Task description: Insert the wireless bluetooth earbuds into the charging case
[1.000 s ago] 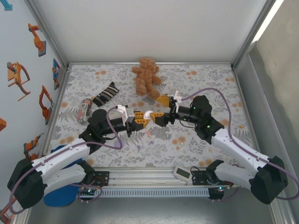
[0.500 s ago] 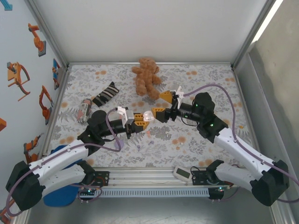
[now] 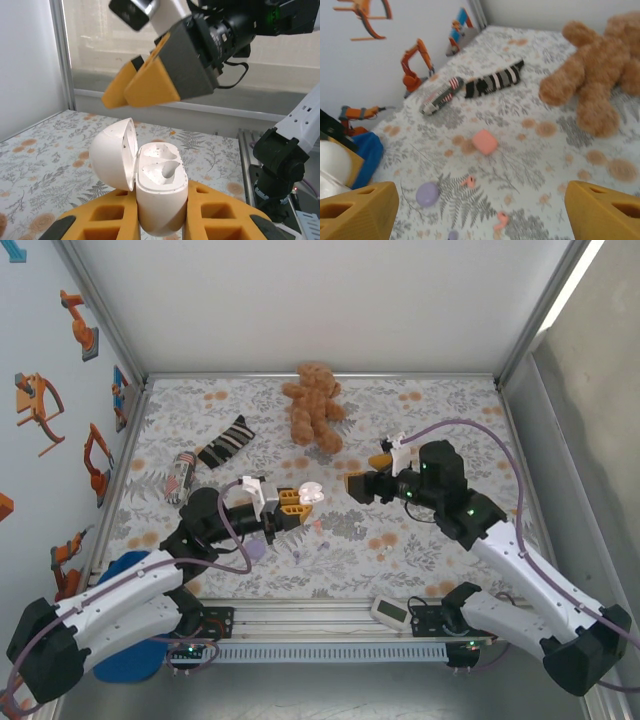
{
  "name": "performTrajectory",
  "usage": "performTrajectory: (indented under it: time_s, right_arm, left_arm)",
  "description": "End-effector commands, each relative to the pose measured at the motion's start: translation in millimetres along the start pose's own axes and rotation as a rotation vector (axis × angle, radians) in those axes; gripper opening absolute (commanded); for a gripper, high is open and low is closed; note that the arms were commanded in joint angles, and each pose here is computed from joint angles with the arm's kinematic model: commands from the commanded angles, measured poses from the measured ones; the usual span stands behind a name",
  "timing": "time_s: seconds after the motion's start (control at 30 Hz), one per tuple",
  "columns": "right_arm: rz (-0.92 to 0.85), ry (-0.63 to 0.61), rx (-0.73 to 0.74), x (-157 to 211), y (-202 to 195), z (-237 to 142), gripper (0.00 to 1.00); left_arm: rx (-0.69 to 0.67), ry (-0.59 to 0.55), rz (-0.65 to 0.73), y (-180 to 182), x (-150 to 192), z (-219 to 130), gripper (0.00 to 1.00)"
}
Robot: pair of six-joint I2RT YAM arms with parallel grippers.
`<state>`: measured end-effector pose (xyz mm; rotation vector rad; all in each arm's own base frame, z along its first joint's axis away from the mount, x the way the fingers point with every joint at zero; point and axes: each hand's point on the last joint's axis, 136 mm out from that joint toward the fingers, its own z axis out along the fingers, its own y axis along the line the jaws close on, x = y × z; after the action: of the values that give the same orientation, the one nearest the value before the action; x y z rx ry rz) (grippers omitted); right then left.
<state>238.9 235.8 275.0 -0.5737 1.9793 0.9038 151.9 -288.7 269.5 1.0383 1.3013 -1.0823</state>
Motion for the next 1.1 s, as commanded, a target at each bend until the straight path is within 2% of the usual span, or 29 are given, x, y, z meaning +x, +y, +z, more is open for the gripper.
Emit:
performTrajectory:
  time_s: [0.0, 0.17, 0.37, 0.57, 0.7, 0.8, 1.07]
  right_arm:
    - [0.154, 0.121, 0.097, 27.7, -21.3, -4.5, 0.82]
    - [0.266, 0.231, 0.122, 57.9, -33.4, 1.5, 0.76]
    - [0.367, 0.376, 0.119, 92.4, -47.2, 15.4, 0.62]
    - [0.432, 0.497, 0.15, 125.2, -65.3, 31.9, 0.56]
    - [0.457, 0.586, 0.171, 150.3, -75.8, 42.0, 0.56]
    - [0.481, 0.647, 0.187, 167.9, -82.5, 47.8, 0.51]
    - [0.518, 0.697, 0.192, 190.6, -88.8, 54.9, 0.45]
  left_arm:
    - [0.008, -0.031, -0.007, -4.8, -7.4, -3.2, 0.0]
    - [0.012, -0.043, -0.021, -7.2, -8.0, -5.3, 0.0]
    - [0.013, -0.052, -0.014, -9.1, -11.1, -7.6, 0.0]
    - [0.014, -0.05, -0.011, -9.6, -11.7, -7.3, 0.0]
    - [0.01, -0.045, -0.008, -9.0, -12.2, -7.0, 0.0]
    - [0.002, -0.047, -0.008, -7.8, -12.6, -6.9, 0.0]
    - [-0.002, -0.047, -0.023, -7.1, -8.7, -5.7, 0.0]
